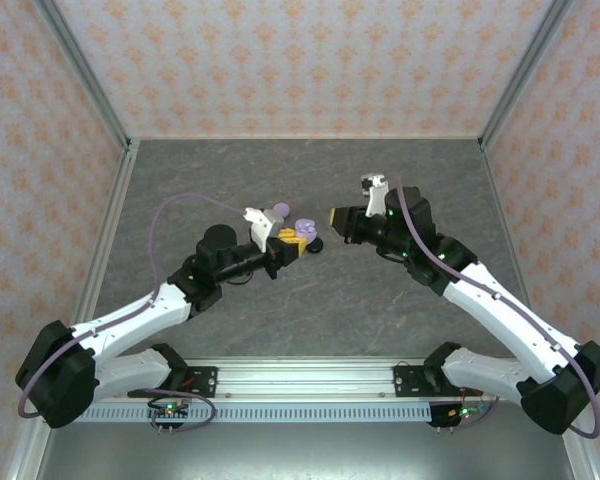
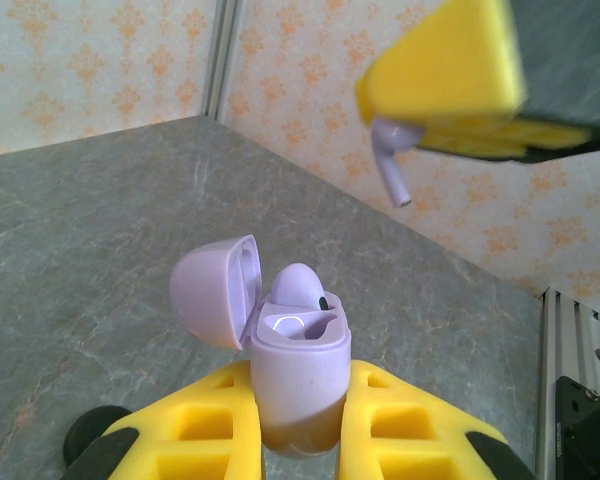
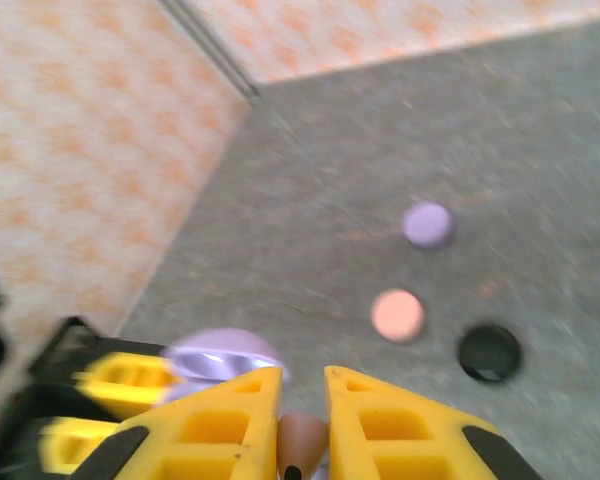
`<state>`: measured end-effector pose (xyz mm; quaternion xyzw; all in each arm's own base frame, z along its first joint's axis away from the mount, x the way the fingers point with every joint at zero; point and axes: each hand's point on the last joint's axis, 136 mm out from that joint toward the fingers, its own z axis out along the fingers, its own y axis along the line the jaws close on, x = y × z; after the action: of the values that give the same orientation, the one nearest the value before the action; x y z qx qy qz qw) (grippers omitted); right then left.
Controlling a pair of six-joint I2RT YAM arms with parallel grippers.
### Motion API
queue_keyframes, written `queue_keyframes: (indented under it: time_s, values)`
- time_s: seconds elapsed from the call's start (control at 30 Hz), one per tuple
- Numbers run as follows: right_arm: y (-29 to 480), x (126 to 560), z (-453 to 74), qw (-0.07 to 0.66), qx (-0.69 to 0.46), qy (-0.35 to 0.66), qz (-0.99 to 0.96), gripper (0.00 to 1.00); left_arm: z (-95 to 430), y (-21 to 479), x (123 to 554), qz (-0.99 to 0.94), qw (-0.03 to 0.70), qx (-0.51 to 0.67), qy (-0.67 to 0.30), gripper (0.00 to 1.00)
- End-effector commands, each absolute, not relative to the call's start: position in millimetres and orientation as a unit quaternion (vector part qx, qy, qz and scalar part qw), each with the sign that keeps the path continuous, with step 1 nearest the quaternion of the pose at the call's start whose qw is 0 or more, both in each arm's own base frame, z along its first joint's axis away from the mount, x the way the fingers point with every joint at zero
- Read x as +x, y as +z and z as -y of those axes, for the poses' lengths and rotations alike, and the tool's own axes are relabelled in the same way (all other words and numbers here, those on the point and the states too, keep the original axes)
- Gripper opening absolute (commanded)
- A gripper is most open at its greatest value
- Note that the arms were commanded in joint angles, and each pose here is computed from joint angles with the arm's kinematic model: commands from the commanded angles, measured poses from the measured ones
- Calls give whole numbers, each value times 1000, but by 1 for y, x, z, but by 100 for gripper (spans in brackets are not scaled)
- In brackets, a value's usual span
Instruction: Insert wireless bluetooth earbuds into charging case
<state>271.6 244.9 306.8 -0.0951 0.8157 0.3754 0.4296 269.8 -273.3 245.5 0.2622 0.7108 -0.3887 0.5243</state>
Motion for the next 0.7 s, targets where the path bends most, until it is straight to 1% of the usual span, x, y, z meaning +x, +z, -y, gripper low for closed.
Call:
queue_keyframes:
  time_s: [0.0,0.3,0.67]
  values:
    - [354,263,-261,491,-143,401,-760,17,283,281,269,-671,555,268,-413,3]
    - [341,256,-279,501,-165,391,-754,18,287,285,268,-666,554,265,-423,3]
    - [321,263,-285,494,-172,365,-770,18,288,286,267,-664,555,266,-424,2]
